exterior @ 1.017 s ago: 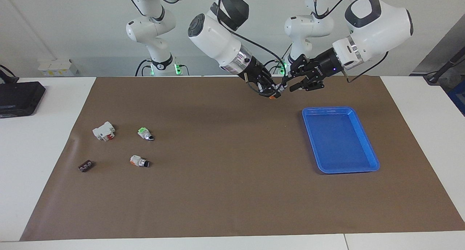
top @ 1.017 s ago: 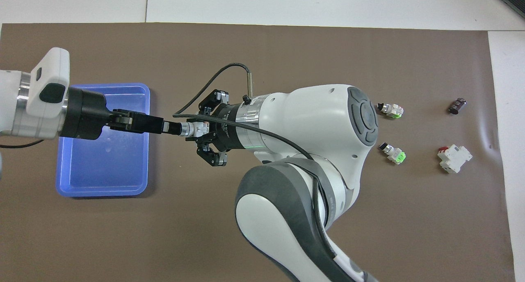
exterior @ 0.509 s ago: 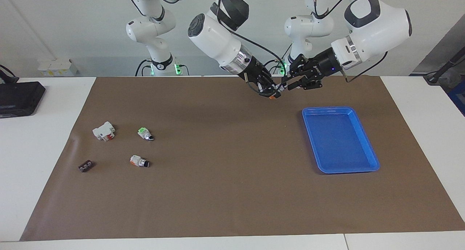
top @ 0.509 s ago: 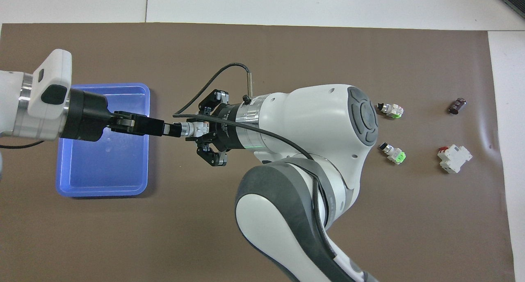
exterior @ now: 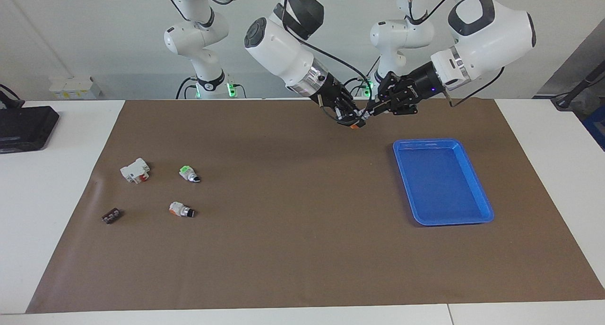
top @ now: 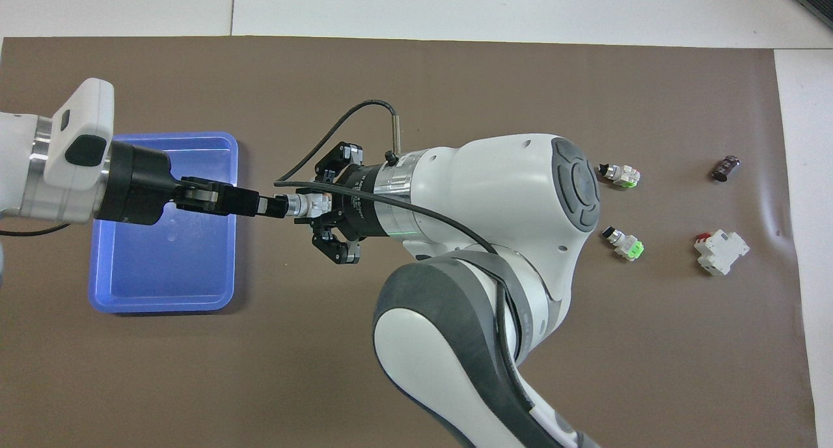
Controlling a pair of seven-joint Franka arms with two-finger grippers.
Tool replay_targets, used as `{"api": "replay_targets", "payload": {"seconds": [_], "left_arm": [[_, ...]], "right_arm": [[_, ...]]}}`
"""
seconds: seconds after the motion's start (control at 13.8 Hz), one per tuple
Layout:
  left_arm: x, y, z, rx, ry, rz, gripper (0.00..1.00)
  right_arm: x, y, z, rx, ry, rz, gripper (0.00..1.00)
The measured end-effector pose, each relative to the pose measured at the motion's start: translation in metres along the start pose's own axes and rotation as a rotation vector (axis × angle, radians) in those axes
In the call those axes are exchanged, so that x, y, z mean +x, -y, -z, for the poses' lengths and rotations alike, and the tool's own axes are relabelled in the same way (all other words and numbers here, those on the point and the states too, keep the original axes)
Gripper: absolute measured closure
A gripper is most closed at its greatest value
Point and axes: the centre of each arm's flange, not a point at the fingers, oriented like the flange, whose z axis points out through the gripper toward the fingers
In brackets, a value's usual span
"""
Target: Turn and place switch with both arms
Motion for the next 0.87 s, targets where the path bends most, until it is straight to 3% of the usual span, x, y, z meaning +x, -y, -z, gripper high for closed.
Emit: {"api": "replay_targets", "payload": {"seconds": [0.36, 0.87], "left_arm": [[-0.0013, -0.0016, -0.0010, -0.001, 0.004, -0.005, 0.89], [-0.0013, -0.0022, -0.0019, -0.001, 0.005, 0.009, 0.89]], "right_arm": [[0.0001, 0.0001, 0.0008, -0.002, -0.001, 0.000, 0.67], [0.0006, 0.0004, 0.0014, -0.003, -0.003, 0.000, 0.67]]}}
